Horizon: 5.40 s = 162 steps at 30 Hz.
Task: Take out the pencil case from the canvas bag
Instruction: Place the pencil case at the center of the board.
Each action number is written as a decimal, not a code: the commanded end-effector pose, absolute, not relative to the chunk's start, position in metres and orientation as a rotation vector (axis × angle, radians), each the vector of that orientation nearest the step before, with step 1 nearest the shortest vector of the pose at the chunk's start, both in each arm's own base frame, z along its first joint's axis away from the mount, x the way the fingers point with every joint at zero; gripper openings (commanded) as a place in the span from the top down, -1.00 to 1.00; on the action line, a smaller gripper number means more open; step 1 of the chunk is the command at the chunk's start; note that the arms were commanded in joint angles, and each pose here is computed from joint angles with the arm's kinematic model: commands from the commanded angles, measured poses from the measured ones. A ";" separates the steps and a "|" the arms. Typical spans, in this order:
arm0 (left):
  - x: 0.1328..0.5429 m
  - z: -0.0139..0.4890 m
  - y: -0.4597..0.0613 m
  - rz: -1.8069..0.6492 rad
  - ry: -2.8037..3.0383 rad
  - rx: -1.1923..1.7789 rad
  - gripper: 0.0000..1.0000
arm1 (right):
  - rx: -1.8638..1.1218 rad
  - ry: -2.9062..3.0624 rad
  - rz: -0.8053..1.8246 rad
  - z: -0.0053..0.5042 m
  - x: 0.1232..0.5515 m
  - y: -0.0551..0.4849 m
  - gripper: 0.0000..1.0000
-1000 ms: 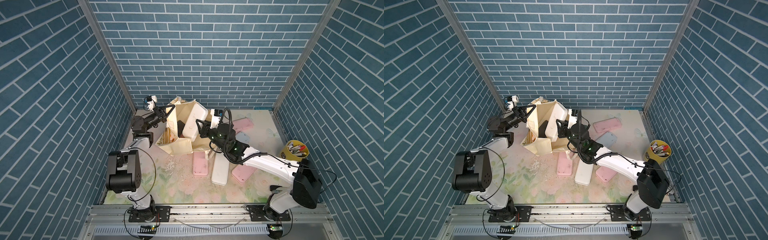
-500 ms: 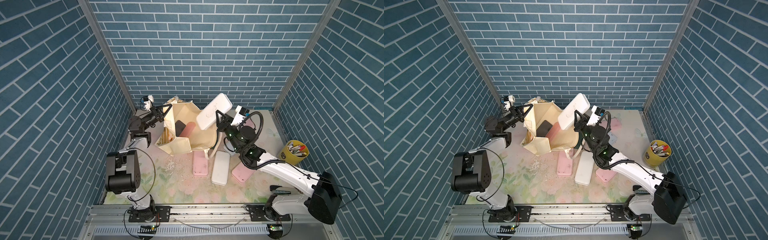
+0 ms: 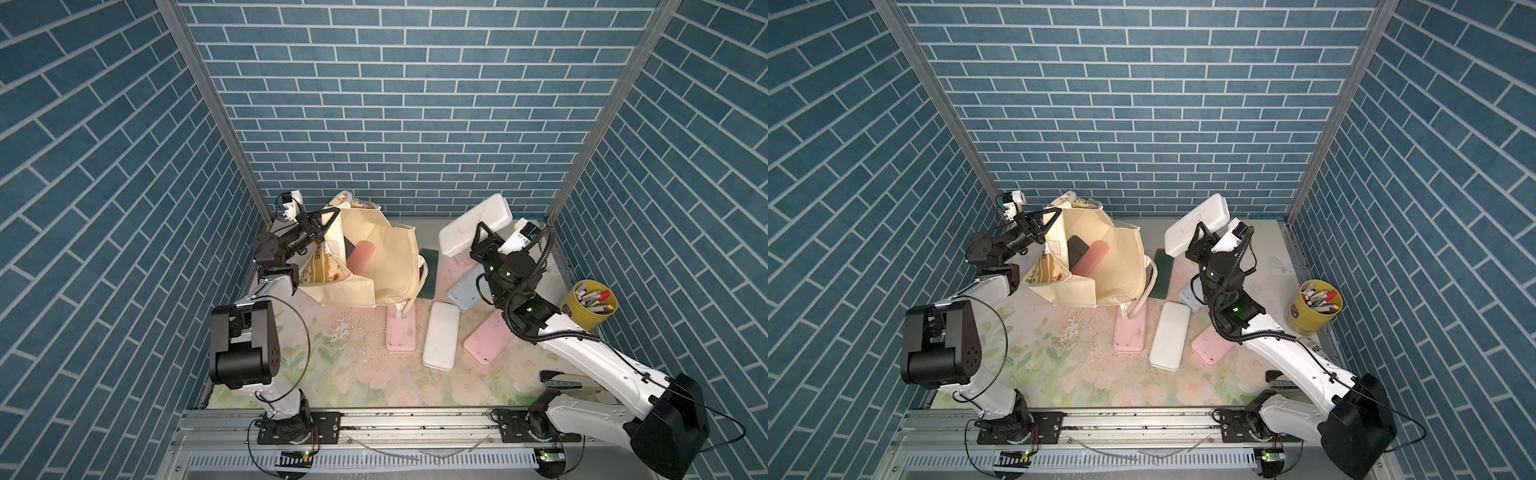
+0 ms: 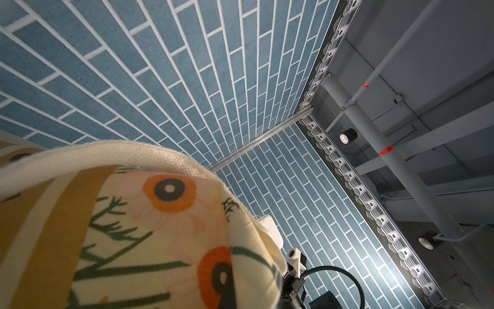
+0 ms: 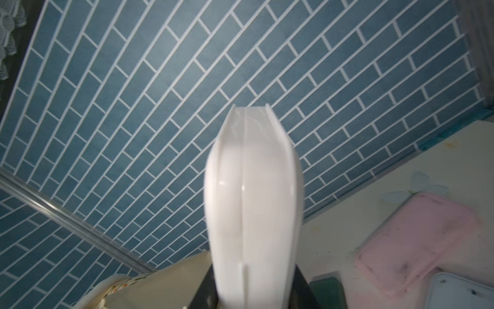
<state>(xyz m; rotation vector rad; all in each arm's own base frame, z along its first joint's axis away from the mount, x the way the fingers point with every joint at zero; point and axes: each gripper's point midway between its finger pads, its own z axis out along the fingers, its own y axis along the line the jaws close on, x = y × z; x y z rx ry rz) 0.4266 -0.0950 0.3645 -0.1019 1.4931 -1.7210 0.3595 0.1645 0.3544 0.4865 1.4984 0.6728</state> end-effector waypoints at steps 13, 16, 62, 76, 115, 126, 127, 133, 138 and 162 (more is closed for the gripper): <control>0.400 0.417 -0.093 -1.653 1.347 0.053 0.92 | 0.597 1.810 0.529 0.273 0.377 0.130 1.00; 0.399 0.418 -0.092 -1.650 1.344 0.055 0.92 | 0.580 1.860 0.566 0.265 0.385 0.138 1.00; 0.400 0.417 -0.086 -1.641 1.349 0.042 0.91 | 0.339 2.359 1.318 0.130 0.496 0.351 1.00; 0.401 0.416 -0.086 -1.642 1.351 0.033 0.91 | 0.389 2.519 1.309 0.088 0.488 0.361 1.00; 0.397 0.421 -0.086 -1.639 1.340 0.039 0.91 | 0.380 2.481 0.986 0.144 0.465 0.321 0.02; 0.406 0.409 -0.085 -1.649 1.366 0.009 0.91 | 0.462 2.308 0.821 0.182 0.459 0.273 0.02; 0.407 0.408 -0.085 -1.650 1.369 0.006 0.91 | 0.476 2.290 0.803 0.184 0.458 0.268 0.02; 0.416 0.397 -0.082 -1.660 1.386 -0.046 0.91 | 0.541 2.156 0.708 0.214 0.445 0.231 0.03; 0.425 0.382 -0.082 -1.669 1.432 -0.100 0.92 | 0.483 2.031 0.693 0.261 0.425 0.221 0.07; 0.406 0.393 -0.115 -1.636 1.464 0.052 0.91 | -0.300 1.953 1.099 0.333 0.313 0.453 0.23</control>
